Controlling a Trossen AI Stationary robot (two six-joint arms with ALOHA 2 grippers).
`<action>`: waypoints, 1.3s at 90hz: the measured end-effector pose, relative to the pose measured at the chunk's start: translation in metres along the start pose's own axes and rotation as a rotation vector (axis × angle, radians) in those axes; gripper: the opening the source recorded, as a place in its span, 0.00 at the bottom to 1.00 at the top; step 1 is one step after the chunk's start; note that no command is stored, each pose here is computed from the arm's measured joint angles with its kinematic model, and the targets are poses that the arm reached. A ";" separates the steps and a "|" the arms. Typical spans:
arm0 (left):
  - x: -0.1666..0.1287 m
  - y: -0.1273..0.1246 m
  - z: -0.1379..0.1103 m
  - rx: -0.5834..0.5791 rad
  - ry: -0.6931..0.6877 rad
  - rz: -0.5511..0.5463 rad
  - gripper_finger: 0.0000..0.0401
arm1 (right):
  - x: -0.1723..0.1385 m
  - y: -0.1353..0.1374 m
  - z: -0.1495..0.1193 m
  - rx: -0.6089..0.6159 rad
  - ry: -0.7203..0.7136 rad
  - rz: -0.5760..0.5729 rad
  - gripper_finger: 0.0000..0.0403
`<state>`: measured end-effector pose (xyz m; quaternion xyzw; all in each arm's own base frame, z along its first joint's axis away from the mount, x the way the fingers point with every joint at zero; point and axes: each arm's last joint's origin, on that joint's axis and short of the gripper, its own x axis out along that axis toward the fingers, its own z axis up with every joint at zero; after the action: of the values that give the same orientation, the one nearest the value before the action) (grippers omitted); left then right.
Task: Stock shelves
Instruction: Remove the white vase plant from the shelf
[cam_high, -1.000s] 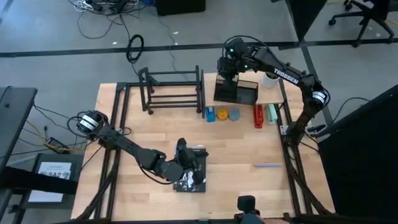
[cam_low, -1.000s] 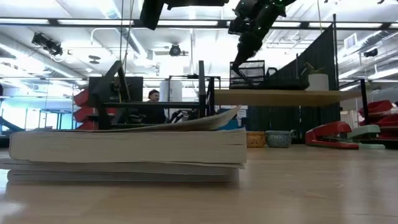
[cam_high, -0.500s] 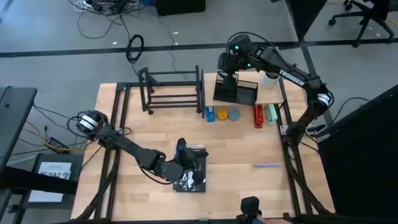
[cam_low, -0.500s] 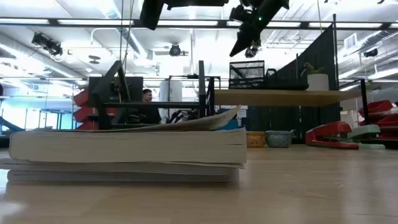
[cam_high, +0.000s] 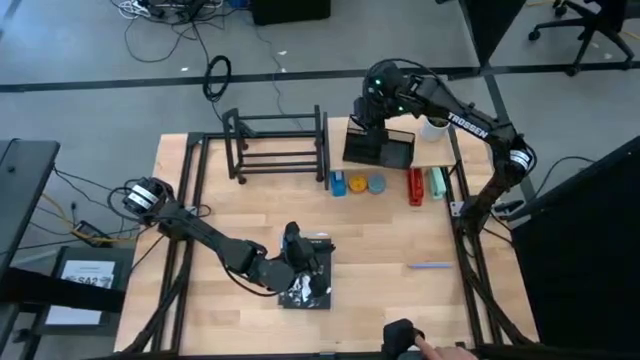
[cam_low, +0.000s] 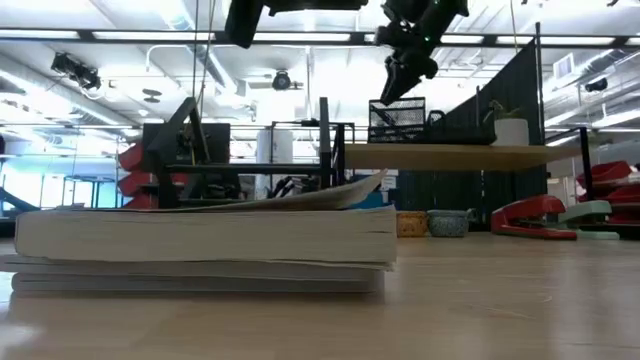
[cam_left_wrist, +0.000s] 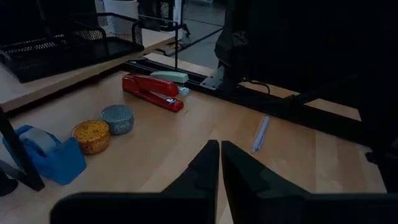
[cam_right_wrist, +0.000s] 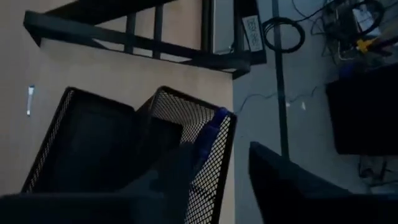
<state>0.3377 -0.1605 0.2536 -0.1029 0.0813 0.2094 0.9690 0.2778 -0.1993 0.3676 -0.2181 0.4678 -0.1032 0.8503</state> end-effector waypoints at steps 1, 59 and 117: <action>0.000 0.000 0.000 0.000 0.000 0.000 0.00 | 0.001 0.000 0.000 -0.003 -0.002 -0.002 0.41; 0.000 0.000 0.000 -0.001 0.000 0.000 0.00 | 0.022 0.004 0.005 -0.048 0.075 -0.273 0.54; 0.000 0.000 0.000 -0.003 -0.002 -0.001 0.00 | 0.022 0.003 0.005 0.027 0.070 -0.281 0.19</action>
<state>0.3378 -0.1606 0.2538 -0.1045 0.0801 0.2091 0.9690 0.2938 -0.2038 0.3514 -0.2661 0.4607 -0.2353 0.8134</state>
